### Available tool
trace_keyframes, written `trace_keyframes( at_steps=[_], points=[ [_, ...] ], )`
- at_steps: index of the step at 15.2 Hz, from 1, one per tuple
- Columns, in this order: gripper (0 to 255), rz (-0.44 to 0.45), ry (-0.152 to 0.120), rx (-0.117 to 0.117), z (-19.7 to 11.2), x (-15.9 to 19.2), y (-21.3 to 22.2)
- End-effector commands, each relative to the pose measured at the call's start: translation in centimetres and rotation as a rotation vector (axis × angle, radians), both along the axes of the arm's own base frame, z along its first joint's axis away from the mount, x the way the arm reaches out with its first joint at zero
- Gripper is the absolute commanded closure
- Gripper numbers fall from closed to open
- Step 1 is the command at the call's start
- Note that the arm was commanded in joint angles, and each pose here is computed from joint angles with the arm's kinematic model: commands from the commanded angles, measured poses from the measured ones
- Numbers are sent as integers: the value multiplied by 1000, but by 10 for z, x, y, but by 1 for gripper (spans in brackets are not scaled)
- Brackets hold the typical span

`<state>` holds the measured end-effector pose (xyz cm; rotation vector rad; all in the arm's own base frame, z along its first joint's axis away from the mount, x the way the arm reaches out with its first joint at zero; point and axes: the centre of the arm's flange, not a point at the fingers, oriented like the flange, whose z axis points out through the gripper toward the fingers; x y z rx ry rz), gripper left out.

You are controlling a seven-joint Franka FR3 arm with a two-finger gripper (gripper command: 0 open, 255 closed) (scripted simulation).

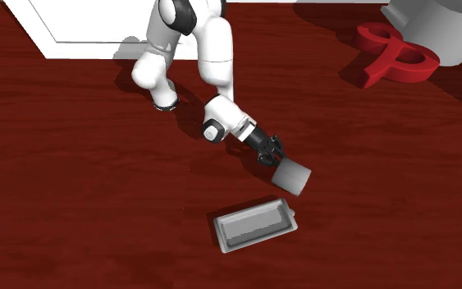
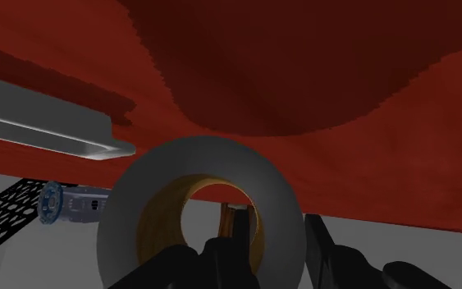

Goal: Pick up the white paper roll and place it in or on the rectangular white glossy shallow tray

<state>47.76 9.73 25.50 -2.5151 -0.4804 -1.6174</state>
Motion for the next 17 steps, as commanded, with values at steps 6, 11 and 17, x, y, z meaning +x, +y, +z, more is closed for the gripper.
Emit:
trace_keyframes(
  at_steps=[6, 11, 17],
  points=[
    [255, 0, -1, 0, 37, -1, -1],
    [255, 0, -1, 0, 63, -1, -1],
    [255, 0, -1, 0, 79, 4, -27]
  ],
)
